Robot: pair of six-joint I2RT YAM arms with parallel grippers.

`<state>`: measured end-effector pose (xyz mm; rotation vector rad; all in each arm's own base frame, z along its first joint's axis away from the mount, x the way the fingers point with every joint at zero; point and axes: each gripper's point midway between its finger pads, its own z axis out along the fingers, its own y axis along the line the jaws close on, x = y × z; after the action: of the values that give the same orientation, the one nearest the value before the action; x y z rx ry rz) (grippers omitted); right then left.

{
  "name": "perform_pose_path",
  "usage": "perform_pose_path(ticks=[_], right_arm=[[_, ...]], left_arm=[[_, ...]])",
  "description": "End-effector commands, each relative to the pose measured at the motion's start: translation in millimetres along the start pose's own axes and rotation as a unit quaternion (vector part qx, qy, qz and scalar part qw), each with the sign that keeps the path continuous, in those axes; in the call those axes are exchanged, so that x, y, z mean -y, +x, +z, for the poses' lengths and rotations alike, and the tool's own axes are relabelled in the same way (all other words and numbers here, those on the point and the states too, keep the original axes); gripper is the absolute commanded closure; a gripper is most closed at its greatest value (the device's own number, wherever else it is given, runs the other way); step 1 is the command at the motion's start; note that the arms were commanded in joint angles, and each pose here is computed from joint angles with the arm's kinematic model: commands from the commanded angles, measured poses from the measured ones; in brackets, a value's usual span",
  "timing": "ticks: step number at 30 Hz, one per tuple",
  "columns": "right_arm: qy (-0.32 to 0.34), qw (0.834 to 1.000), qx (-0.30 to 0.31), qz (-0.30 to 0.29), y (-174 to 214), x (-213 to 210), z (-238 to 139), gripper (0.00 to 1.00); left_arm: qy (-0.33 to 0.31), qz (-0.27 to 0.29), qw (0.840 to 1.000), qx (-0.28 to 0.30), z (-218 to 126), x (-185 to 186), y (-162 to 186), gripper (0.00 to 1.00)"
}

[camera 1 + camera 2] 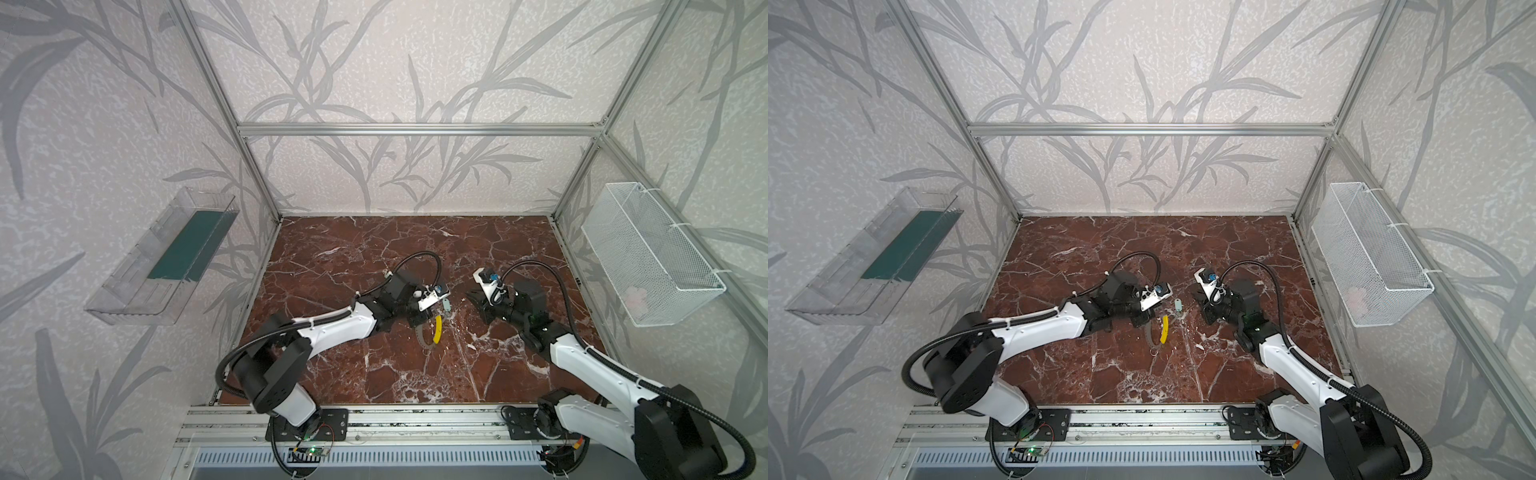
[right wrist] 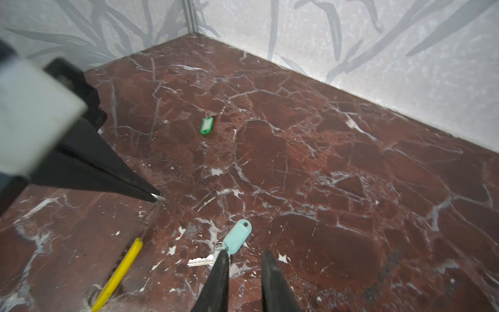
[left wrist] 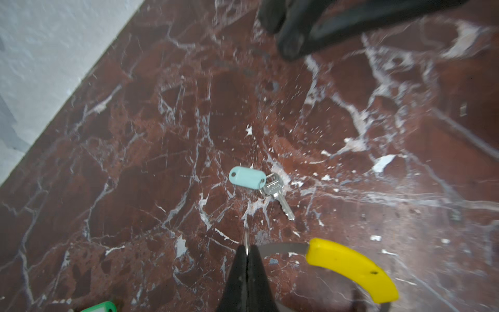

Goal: Put the keys on the keyring

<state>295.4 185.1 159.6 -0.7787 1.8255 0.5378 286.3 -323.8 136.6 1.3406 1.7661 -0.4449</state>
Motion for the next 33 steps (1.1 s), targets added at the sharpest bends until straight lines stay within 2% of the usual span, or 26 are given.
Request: perform_pose_path(ticks=[1, 3, 6, 12, 15, 23, 33], right_arm=[[-0.101, 0.99, 0.078, -0.066, -28.7, -36.7, -10.0, 0.77], [-0.138, 0.981, 0.101, -0.091, -38.7, -50.9, -16.6, 0.77], [-0.188, 0.967, 0.124, -0.122, -53.1, -70.0, -26.8, 0.75], [-0.239, 0.939, 0.13, -0.21, -68.9, -109.0, -34.3, 0.74], [-0.254, 0.928, 0.139, -0.233, -79.7, -123.7, -37.4, 0.74], [-0.259, 0.925, 0.141, -0.239, -82.3, -134.3, -43.2, 0.76], [-0.261, 0.921, 0.142, -0.251, -86.6, -144.0, -40.9, 0.8]], left_arm=[[0.063, 0.015, 0.994, 0.086, -32.2, 21.5, -28.5, 1.0], [0.071, 0.023, 0.99, 0.116, -47.8, 25.8, -38.8, 1.0], [0.081, 0.034, 0.987, 0.132, -65.9, 30.4, -51.0, 1.0], [0.099, 0.07, 0.979, 0.165, -92.4, 41.3, -68.7, 1.0], [0.106, 0.09, 0.975, 0.173, -100.7, 46.2, -72.9, 1.0], [0.1, 0.121, 0.968, 0.195, -120.9, 50.6, -82.8, 1.0], [0.107, 0.146, 0.962, 0.204, -129.5, 57.1, -85.6, 1.0]])
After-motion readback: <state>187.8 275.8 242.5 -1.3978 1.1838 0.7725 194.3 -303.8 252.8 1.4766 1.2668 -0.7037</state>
